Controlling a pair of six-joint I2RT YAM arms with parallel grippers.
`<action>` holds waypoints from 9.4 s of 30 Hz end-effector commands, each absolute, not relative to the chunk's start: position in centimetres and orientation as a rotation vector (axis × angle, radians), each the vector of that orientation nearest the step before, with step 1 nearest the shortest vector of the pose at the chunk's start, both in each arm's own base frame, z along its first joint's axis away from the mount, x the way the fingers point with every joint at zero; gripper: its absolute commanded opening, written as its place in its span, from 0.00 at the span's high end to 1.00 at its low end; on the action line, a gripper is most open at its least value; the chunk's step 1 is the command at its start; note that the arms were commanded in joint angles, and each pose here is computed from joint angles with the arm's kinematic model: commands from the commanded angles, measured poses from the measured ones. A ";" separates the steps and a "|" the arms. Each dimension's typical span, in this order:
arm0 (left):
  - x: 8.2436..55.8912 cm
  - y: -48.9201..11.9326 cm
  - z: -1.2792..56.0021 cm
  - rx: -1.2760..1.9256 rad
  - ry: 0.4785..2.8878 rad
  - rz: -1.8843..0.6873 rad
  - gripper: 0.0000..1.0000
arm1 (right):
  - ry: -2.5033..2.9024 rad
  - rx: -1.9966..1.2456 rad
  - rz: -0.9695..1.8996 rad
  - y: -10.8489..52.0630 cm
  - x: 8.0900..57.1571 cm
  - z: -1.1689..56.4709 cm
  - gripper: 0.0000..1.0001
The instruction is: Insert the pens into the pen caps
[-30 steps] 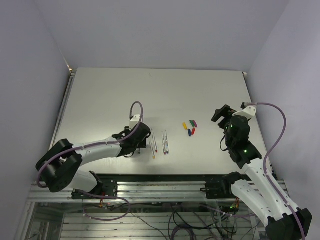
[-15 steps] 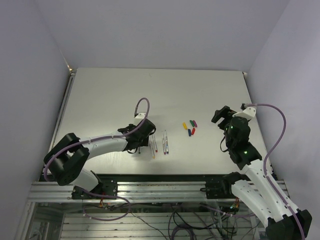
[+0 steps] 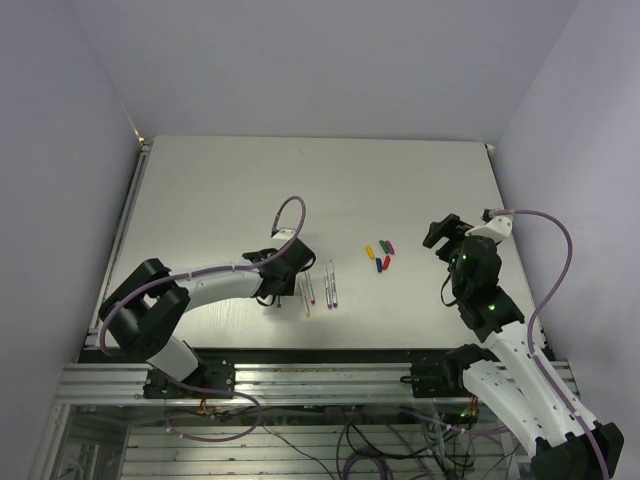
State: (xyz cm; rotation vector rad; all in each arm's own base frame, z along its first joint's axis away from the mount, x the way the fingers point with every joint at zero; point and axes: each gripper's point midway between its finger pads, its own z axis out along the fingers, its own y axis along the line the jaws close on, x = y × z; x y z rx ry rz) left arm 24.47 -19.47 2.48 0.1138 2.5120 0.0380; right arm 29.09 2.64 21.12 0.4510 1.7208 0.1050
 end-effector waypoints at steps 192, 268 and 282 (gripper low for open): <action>23.7 -21.2 16.8 0.185 2.035 -0.642 0.93 | 2.205 0.006 0.154 15.9 40.7 8.8 1.00; 20.8 -31.5 28.4 0.342 1.582 -1.236 0.93 | 1.210 -0.177 1.173 26.9 26.8 34.5 1.00; 21.3 -30.7 30.1 0.282 1.472 -1.238 0.93 | 1.315 -0.185 1.278 28.8 25.8 31.2 1.00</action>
